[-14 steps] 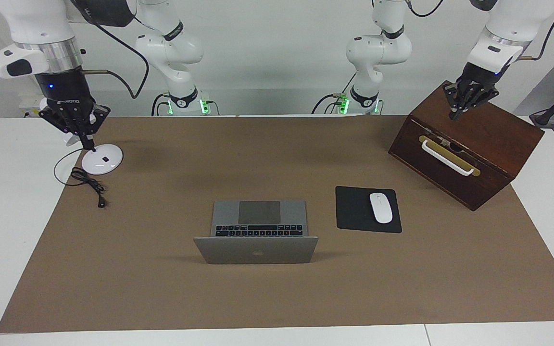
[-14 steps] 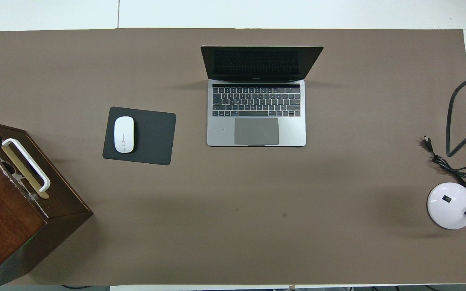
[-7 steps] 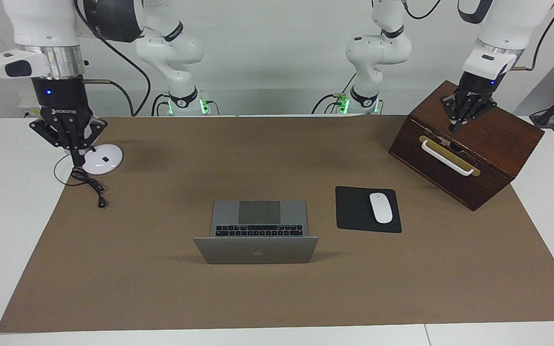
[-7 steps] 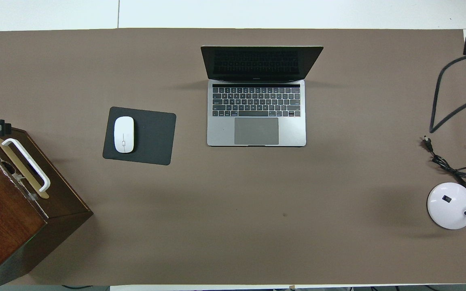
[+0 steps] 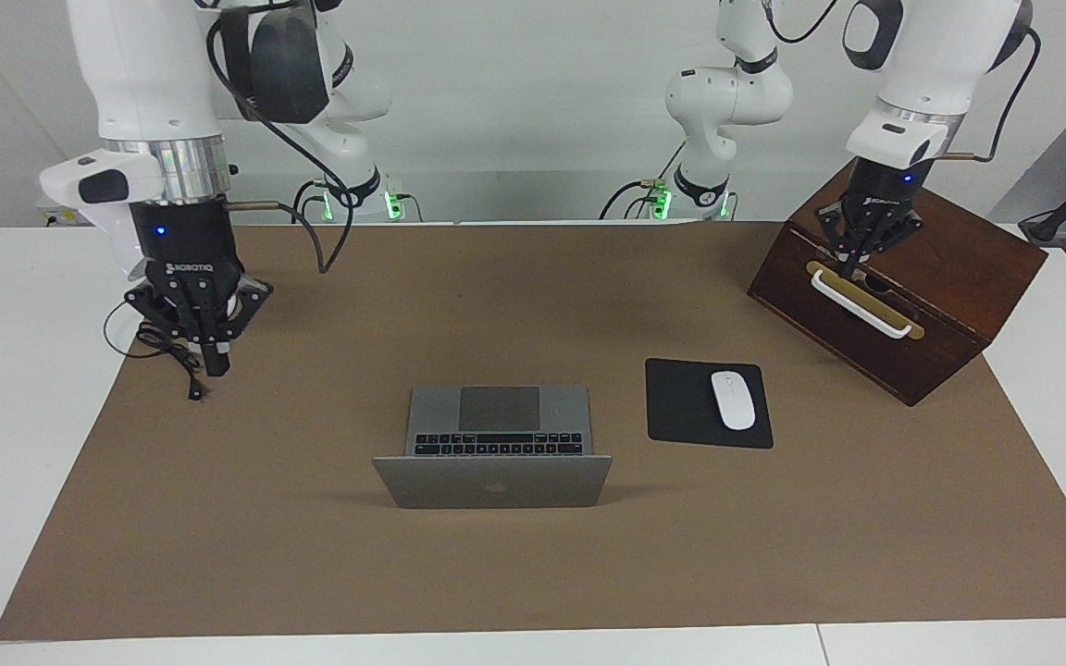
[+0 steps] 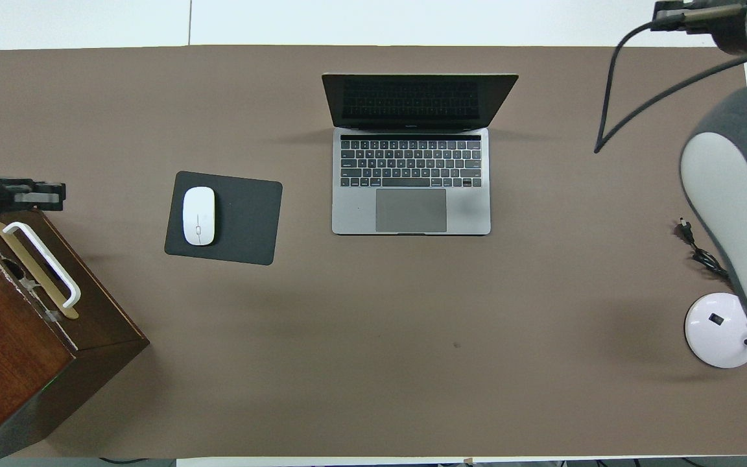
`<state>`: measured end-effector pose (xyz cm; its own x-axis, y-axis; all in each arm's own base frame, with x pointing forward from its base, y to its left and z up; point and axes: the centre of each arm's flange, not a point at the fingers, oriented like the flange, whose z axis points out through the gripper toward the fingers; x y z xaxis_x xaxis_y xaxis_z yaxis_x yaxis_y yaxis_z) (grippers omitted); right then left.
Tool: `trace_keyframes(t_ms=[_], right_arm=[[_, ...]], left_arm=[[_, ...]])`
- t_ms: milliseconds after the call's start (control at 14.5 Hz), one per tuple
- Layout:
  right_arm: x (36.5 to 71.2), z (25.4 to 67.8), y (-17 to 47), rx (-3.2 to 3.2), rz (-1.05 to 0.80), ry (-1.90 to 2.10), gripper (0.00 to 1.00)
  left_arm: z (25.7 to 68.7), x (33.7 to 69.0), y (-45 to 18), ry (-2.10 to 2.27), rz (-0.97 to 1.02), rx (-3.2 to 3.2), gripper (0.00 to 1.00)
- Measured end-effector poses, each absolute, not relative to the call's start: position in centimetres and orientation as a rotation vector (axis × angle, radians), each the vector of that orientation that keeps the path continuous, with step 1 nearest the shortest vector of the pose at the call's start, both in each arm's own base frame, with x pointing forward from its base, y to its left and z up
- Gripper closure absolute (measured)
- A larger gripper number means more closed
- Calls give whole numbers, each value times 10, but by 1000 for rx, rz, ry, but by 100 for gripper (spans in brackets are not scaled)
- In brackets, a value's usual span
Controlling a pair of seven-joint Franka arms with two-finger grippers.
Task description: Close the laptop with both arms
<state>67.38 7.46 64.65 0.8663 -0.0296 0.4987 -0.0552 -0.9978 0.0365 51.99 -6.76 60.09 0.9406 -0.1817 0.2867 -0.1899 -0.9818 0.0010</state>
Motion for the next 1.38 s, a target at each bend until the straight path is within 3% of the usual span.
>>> trace_keyframes(t_ms=[760, 1381], right_arm=[[723, 563, 193, 2924, 787, -350, 99], [702, 556, 248, 2930, 629, -580, 99]], left_arm=[[516, 483, -165, -551, 722, 2917, 99], [431, 484, -235, -698, 911, 2780, 99]])
